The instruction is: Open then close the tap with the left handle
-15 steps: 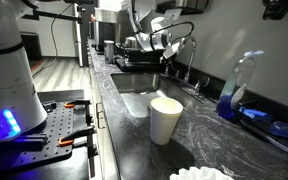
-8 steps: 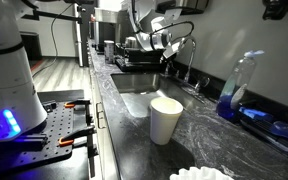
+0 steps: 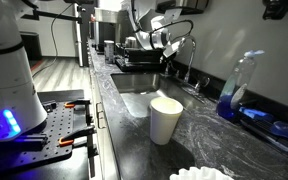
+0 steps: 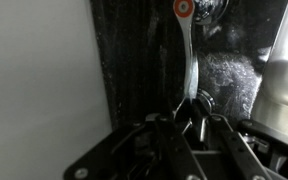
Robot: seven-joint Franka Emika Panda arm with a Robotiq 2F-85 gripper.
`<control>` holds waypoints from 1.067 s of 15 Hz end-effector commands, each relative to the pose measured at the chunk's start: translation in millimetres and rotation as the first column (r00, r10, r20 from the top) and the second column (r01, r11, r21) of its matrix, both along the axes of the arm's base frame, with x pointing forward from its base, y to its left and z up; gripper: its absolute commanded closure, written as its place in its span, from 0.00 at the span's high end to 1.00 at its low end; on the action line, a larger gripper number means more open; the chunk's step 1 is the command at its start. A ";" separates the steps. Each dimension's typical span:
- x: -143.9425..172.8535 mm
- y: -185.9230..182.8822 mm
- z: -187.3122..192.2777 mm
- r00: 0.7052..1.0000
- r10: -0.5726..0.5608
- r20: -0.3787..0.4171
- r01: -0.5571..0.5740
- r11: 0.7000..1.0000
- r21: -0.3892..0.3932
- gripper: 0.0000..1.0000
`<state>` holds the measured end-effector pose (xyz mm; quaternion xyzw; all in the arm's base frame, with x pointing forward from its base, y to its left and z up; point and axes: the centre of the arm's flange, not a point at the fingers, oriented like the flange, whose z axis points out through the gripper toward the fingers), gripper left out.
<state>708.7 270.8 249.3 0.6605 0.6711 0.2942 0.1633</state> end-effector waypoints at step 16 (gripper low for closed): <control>-35.2 -21.9 28.9 0.998 0.048 -0.031 -0.050 0.995 -0.086 0.07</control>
